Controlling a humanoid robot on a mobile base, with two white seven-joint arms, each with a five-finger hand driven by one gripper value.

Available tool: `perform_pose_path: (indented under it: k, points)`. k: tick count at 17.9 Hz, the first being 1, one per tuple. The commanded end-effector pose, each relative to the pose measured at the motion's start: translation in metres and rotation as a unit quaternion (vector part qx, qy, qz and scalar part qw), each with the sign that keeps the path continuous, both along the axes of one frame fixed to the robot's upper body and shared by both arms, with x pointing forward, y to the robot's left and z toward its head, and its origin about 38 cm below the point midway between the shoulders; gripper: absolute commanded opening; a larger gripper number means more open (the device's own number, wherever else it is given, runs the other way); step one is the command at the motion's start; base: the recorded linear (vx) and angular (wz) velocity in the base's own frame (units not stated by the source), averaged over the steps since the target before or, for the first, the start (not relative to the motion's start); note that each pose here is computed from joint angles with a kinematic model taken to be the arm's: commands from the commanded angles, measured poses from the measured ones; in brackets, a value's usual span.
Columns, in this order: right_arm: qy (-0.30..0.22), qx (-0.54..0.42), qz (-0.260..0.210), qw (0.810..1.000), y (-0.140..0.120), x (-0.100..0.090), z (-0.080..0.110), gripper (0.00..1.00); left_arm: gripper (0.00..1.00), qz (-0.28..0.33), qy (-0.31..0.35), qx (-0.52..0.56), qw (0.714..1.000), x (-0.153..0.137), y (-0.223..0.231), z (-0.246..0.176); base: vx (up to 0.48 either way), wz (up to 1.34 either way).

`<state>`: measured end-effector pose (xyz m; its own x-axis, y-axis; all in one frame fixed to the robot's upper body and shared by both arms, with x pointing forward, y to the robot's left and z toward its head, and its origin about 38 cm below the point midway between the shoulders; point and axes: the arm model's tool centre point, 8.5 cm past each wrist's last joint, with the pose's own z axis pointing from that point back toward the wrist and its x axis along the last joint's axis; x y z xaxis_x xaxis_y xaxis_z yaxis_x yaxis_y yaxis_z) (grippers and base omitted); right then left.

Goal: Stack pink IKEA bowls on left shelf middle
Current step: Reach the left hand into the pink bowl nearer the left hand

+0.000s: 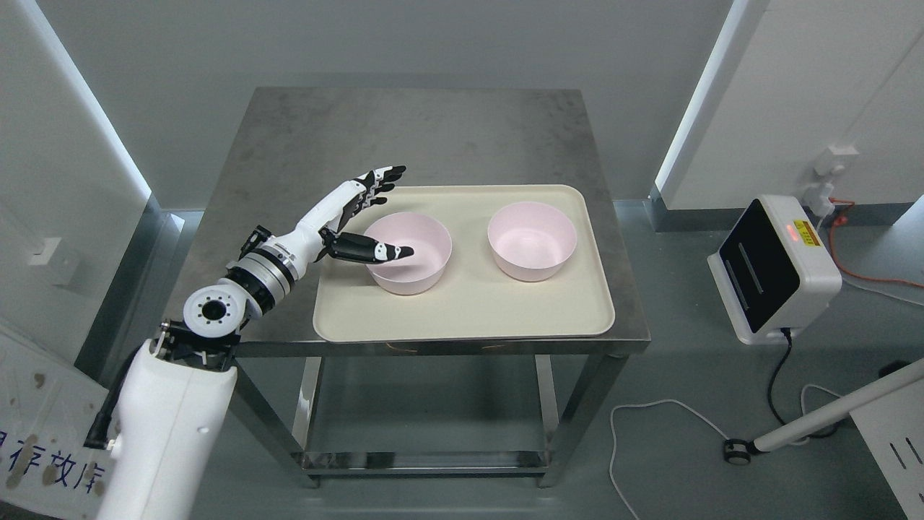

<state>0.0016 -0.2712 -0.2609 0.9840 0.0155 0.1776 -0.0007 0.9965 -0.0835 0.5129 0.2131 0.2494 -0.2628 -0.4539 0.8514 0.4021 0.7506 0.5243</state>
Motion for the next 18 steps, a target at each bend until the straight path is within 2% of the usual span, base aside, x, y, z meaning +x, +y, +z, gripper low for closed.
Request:
perform_pose_path:
  k: [1,6,9,12,14,15,18]
  points:
    - [0.0,-0.009,0.0,1.0,-0.011,0.0,0.001,1.0,0.86,0.039,0.032,0.052,0.997,0.032,0.004,0.012,0.0,0.0]
    - [0.0,-0.009,0.0,1.0,-0.011,0.0,0.001,1.0,0.78,0.026,0.057,0.094,0.994,0.028,-0.019,-0.019,0.0,0.0]
    - [0.0,-0.009,0.0,1.0,-0.011,0.0,0.001,1.0,0.68,0.024,0.059,0.1,0.993,0.028,-0.021,-0.021,0.0,0.0]
    - [0.0,-0.009,0.0,1.0,-0.011,0.0,0.001,1.0,0.67,0.024,0.067,0.125,0.99,0.03,-0.026,-0.034,0.0,0.0]
    - [0.0,-0.009,0.0,1.0,-0.011,0.0,0.001,1.0,0.65,0.018,0.046,0.158,0.986,0.031,-0.027,-0.037,0.0,0.0]
    - [0.0,-0.009,0.0,1.0,-0.011,0.0,0.001,1.0,0.61,0.015,0.033,0.172,0.984,0.031,-0.027,-0.036,0.0,0.0]
    - [-0.001,-0.009,0.0,1.0,-0.011,0.0,0.001,1.0,0.38,0.005,0.013,0.179,0.984,0.03,-0.03,-0.034,0.0,0.0]
